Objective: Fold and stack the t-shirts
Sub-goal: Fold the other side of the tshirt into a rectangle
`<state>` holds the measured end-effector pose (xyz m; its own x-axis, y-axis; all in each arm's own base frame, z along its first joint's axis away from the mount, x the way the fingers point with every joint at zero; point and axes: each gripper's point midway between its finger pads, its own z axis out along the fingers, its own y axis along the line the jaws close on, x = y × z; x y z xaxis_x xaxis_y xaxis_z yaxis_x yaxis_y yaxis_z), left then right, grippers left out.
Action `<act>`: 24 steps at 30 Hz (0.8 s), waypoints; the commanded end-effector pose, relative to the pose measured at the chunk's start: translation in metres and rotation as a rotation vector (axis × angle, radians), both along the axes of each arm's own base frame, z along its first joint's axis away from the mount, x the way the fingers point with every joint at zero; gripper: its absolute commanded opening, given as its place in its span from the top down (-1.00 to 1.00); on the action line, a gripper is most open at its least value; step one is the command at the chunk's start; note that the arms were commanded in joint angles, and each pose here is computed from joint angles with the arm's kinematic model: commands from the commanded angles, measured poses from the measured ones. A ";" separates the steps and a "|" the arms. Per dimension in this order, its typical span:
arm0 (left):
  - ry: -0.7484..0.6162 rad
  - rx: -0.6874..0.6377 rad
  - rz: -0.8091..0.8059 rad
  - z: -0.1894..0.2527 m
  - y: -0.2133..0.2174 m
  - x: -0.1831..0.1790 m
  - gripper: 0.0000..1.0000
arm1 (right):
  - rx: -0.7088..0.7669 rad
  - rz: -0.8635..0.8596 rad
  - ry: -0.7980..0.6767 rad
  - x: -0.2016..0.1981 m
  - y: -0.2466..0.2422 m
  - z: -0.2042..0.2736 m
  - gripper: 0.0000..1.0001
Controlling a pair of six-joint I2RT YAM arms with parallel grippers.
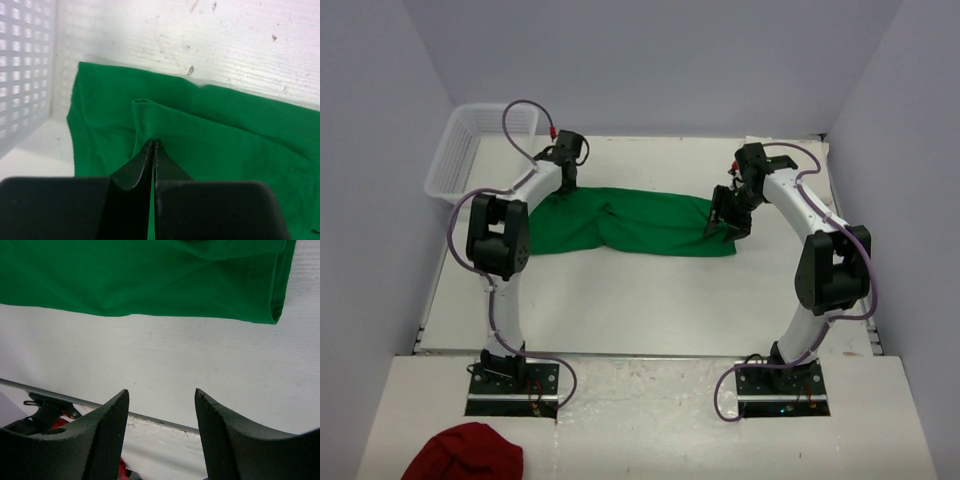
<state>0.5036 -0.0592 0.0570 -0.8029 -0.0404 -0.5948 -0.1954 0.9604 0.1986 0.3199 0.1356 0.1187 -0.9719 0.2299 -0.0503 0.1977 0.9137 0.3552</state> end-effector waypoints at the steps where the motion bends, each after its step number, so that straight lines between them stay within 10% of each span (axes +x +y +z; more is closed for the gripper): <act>1: -0.172 0.008 0.039 0.051 0.004 0.015 1.00 | 0.044 0.011 -0.040 0.000 0.006 0.014 -0.14; 12: -0.122 0.058 0.052 0.029 0.011 0.026 1.00 | 0.030 0.019 -0.051 -0.001 0.004 0.022 -0.15; 16: -0.079 0.087 0.098 0.015 0.019 0.025 0.55 | 0.033 0.020 -0.058 -0.001 0.004 0.026 -0.15; 24: -0.104 0.169 0.221 0.037 0.046 0.009 0.36 | 0.020 0.017 -0.060 0.002 0.003 0.026 -0.16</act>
<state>0.5096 -0.0299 0.0537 -0.7949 -0.0628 -0.6035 -0.3155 0.8924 0.3226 0.3180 0.1353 0.1196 -0.9724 0.2294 -0.0433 0.2000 0.9142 0.3526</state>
